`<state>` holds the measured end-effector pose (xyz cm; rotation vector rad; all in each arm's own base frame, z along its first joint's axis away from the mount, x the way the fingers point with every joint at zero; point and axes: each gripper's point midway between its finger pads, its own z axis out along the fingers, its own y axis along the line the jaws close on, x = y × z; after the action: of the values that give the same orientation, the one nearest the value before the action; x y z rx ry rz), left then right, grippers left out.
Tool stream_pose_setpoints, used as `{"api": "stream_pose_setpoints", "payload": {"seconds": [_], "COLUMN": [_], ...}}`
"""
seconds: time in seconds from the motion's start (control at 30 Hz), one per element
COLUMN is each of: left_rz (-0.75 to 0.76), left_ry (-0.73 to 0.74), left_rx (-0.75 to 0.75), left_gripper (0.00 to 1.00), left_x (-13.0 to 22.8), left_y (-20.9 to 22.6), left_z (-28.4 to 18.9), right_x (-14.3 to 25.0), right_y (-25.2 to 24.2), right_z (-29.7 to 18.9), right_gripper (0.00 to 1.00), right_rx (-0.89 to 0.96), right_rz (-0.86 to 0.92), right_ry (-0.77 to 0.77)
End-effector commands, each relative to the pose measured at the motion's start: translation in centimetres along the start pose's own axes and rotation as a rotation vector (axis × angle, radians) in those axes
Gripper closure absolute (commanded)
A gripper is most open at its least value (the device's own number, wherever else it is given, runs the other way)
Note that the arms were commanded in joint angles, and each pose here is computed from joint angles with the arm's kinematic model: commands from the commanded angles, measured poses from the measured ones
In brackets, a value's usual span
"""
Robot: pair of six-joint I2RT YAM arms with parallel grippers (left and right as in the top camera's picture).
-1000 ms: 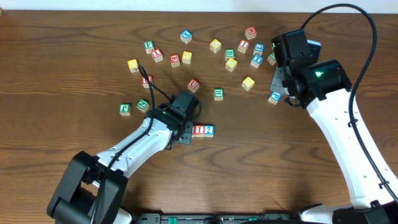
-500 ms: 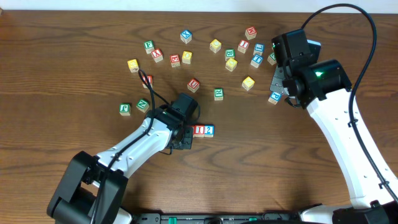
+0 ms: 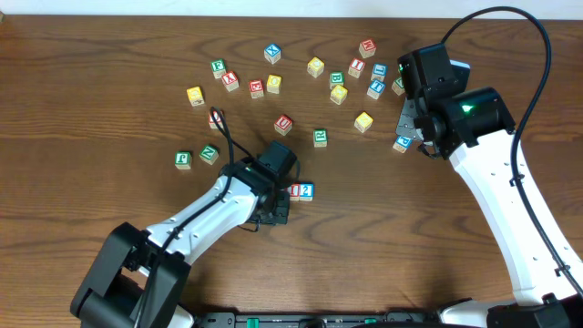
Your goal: Spell out AI2
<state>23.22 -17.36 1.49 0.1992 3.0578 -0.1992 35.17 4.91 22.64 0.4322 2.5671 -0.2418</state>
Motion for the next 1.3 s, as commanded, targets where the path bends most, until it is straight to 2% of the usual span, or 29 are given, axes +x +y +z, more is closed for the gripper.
{"api": "stream_pose_setpoints", "payload": {"seconds": [0.0,0.23,1.27], "left_rz": [0.000,0.025,0.027], "left_ry": [0.006,-0.050,-0.077], "left_rx": [0.008,0.036,0.018], "left_gripper": [0.93,0.93,0.93], "left_x": [0.3,-1.1,-1.7], "left_y": [-0.3,-1.0,-0.8], "left_z": [0.6,0.6,0.5], "right_x": [-0.5,0.0,0.2], "right_y": [-0.2,-0.5,-0.6], "right_z": [0.1,0.1,0.1], "right_gripper": [0.99,0.99,0.99], "right_rx": [0.010,0.019,0.023], "right_rz": [-0.004,-0.013,-0.016], "right_ry": [-0.006,0.015,0.020]}}
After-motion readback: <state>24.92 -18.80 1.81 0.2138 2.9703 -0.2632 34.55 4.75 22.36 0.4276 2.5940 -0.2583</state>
